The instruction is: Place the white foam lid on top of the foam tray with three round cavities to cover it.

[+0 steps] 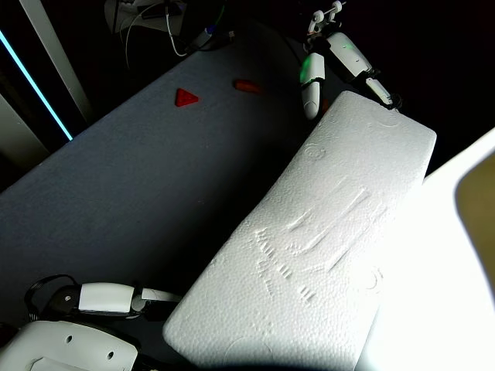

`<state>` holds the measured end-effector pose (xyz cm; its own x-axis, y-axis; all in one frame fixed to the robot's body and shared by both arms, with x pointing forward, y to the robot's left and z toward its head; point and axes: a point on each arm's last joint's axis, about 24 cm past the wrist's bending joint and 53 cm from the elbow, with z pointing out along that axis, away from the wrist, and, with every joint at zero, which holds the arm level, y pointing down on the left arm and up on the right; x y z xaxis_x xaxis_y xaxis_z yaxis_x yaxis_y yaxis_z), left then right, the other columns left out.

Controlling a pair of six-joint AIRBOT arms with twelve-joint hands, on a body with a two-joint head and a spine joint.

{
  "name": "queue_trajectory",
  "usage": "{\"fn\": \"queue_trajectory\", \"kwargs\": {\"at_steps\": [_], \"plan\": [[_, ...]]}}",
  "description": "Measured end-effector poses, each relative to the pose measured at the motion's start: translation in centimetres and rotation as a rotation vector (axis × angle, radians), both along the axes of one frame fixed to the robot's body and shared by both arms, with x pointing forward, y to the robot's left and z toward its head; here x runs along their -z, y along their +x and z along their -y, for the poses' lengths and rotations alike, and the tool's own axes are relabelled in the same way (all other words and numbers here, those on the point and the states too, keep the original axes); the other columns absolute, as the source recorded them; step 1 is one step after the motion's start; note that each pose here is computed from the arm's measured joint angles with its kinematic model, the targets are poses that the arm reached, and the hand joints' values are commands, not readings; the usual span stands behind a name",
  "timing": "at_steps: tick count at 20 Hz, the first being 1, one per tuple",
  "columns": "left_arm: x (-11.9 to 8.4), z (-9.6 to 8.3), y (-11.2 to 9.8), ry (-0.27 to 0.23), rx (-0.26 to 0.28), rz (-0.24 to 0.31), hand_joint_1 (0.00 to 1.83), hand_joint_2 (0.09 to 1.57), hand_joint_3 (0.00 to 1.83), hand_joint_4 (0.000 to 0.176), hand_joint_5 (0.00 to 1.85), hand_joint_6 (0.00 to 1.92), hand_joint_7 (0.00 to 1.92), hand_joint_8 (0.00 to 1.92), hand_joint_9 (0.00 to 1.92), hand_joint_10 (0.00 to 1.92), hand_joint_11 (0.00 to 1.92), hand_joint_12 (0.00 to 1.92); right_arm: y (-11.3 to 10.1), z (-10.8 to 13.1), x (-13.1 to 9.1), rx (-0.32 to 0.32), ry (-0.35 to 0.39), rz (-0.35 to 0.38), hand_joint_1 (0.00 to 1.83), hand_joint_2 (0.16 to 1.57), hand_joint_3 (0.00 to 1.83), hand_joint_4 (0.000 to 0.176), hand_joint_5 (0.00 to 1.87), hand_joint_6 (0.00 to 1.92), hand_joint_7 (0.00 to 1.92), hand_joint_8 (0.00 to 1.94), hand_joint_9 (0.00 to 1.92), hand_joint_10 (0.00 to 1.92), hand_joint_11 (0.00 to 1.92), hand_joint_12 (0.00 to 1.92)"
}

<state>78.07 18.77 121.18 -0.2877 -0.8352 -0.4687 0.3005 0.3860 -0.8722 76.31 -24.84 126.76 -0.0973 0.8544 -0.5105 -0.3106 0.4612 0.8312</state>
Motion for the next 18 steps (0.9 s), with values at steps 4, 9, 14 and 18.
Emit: {"fn": "queue_trajectory", "kwargs": {"at_steps": [4, 9, 14, 18], "plan": [[0.6, -0.3, 0.0, 0.008, -0.007, -0.012, 0.36, 1.01, 0.0, 0.007, 0.0, 0.0, 0.0, 0.0, 0.0, 0.0, 0.03, 0.03, -0.1, -0.1, -0.1, -0.002, -0.001, 0.005, 0.48, 1.23, 0.0, 0.0, 0.08, 0.02, 0.0, 0.0, 0.0, 0.0, 0.0, 0.0], [1.0, -0.4, 0.1, 0.027, -0.013, -0.018, 0.36, 1.02, 0.0, 0.001, 0.03, 0.0, 0.0, 0.0, 0.0, 0.0, 0.0, 0.43, -0.1, -0.2, -0.1, -0.003, 0.003, 0.006, 0.52, 1.27, 0.01, 0.0, 0.07, 0.02, 0.0, 0.0, 0.0, 0.0, 0.0, 0.0], [2.0, -0.2, 0.4, 0.046, -0.013, -0.046, 0.33, 1.0, 0.0, 0.007, 0.02, 0.0, 0.0, 0.0, 0.0, 0.0, 0.0, 0.38, -0.3, 0.2, 0.7, 0.012, -0.003, -0.009, 0.46, 1.24, 0.0, 0.0, 0.01, 0.0, 0.01, 0.0, 0.0, 0.0, 0.0, 0.0], [3.0, -0.2, 0.3, 0.065, -0.012, -0.072, 0.29, 0.99, 0.0, 0.005, 0.03, 0.0, 0.0, 0.0, 0.0, 0.0, 0.0, 0.3, -0.7, 0.8, 2.5, 0.019, -0.023, -0.051, 0.5, 1.22, 0.0, 0.0, 0.0, 0.0, 0.0, 0.0, 0.0, 0.0, 0.0, 0.0]]}}
